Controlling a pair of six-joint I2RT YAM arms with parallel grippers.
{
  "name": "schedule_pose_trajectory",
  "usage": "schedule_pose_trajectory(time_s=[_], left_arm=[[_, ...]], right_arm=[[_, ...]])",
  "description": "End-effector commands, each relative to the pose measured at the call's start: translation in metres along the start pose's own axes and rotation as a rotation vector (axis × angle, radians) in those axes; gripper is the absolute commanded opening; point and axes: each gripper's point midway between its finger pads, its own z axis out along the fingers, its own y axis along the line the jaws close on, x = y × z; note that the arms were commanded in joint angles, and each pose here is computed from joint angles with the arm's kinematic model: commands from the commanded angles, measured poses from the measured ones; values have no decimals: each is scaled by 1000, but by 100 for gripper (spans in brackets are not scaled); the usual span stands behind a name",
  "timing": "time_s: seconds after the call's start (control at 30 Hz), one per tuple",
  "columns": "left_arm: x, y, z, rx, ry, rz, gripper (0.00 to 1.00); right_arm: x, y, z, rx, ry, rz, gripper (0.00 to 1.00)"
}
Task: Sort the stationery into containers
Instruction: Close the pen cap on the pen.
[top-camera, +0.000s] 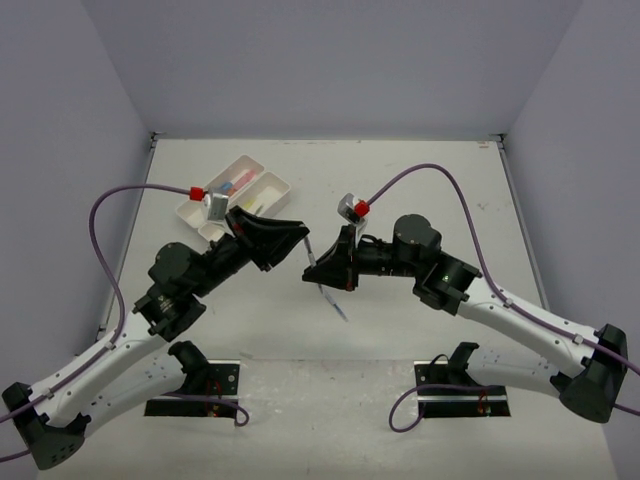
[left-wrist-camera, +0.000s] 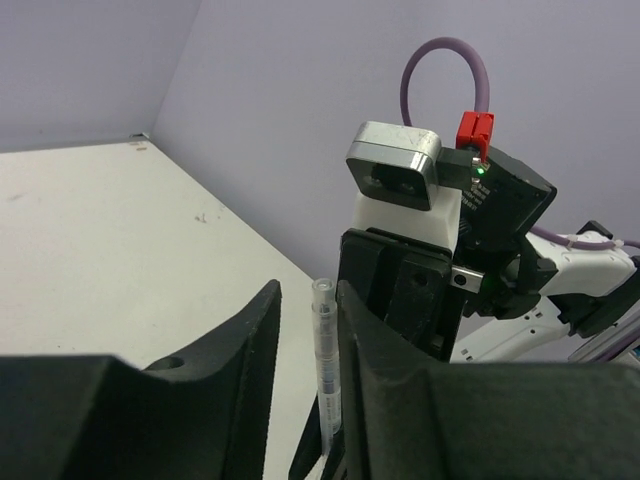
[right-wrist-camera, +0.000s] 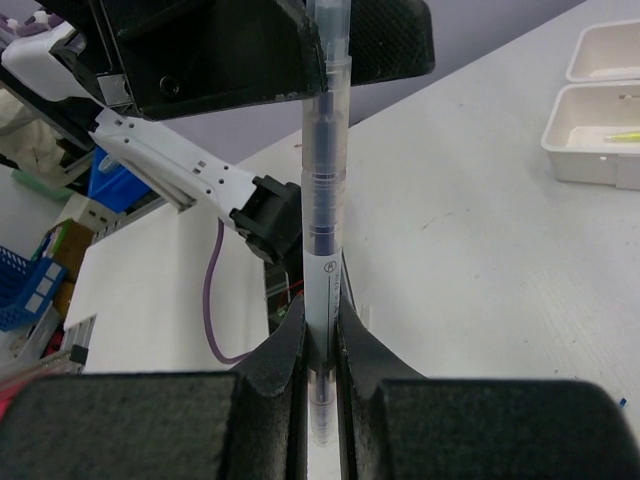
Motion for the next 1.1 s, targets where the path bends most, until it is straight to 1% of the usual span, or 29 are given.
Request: schedule_pose_trajectory(time_s=[0.0, 0.03, 0.17, 0.2, 0.43, 0.63, 0.7, 0.77, 0.83, 0.93, 0.97, 1.03, 1.07], left_arm=[[-12, -15, 5, 54, -18, 15, 28], [-11, -16, 5, 63, -15, 13, 27], [-4, -23, 4, 115, 14, 6, 4], [-1, -24, 3, 122, 22, 2, 0], [28, -18, -10, 135, 98, -57, 0], [59, -9, -23, 128, 163, -132, 0], [65, -10, -28, 135, 172, -170, 0], [74, -7, -35, 131, 184, -196, 0], [83, -4, -41, 122, 195, -213, 0], [79, -1, -45, 98, 175, -197, 0], [76, -2, -46, 96, 172, -188, 0], [56, -5, -42, 66, 137, -148, 0], [56, 1, -42, 21, 152, -129, 0]], right_arm=[[-22, 16, -2, -45, -29, -57, 0], [-23, 16, -2, -40, -32, -55, 0], [-34, 12, -1, 1, -52, -50, 0], [-40, 11, -1, 17, -68, -52, 0], [-93, 5, 7, 106, -163, -63, 0], [-155, -1, 23, 137, -255, -102, 0], [-183, 6, 22, 125, -303, -123, 0], [-200, 10, 23, 118, -322, -133, 0], [-206, 6, 30, 121, -310, -133, 0], [-208, 5, 39, 106, -287, -136, 0], [-200, 1, 43, 102, -268, -129, 0], [-182, -2, 46, 73, -246, -123, 0], [-170, -2, 45, 52, -226, -121, 0]])
